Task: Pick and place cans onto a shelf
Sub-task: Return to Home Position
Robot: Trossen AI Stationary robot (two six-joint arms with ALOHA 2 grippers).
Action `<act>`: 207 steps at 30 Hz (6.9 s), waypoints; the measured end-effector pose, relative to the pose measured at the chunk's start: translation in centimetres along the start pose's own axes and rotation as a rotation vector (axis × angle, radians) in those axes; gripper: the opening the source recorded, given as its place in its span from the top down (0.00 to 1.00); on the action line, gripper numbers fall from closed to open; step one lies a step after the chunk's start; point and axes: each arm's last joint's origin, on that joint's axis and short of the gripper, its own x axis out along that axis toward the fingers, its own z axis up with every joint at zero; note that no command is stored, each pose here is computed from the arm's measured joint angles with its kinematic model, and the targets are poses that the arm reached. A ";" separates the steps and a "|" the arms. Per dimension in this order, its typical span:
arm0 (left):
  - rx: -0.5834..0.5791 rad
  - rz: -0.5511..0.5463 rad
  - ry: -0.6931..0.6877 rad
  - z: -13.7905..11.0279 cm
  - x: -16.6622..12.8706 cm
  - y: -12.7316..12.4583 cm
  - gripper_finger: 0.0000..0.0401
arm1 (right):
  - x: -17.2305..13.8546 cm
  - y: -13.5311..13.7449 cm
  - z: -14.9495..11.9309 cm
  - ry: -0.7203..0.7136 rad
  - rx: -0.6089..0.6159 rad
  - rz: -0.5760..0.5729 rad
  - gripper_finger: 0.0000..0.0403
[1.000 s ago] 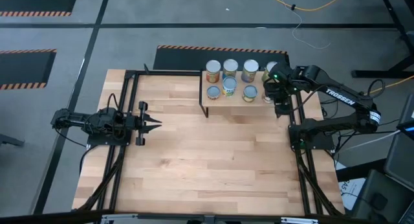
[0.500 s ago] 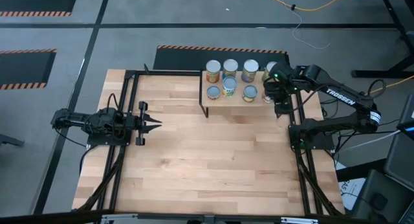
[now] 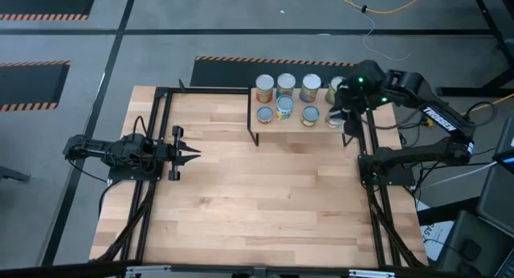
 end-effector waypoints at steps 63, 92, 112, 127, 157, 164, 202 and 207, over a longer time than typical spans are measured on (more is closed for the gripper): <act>0.002 0.000 0.002 0.0 0.0 0.0 0.89 | 5.5 9.3 -15.3 -0.981 0.164 -0.031 0.76; 0.002 0.000 0.002 0.0 0.0 0.0 0.89 | 11.3 10.1 -16.5 -1.029 0.123 -0.050 0.76; 0.002 0.000 0.002 0.0 0.0 0.0 0.89 | 14.1 9.5 -17.5 -1.011 0.160 -0.188 0.76; 0.002 0.000 0.002 0.0 0.0 0.0 0.89 | 14.3 8.5 -17.6 -0.988 0.141 -0.229 0.76; 0.003 -0.002 0.010 -0.1 0.0 0.0 0.89 | 14.5 8.8 -17.7 -0.979 0.092 -0.087 0.76; 0.003 -0.001 0.010 -0.1 0.0 0.0 0.89 | 14.5 8.8 -17.7 -0.979 0.091 -0.088 0.76; 0.004 -0.002 0.009 -0.1 0.0 0.0 0.89 | 14.5 8.8 -17.7 -0.980 0.092 -0.087 0.76; 0.004 -0.002 0.009 -0.1 0.0 0.0 0.89 | 14.5 8.8 -17.7 -0.980 0.093 -0.087 0.76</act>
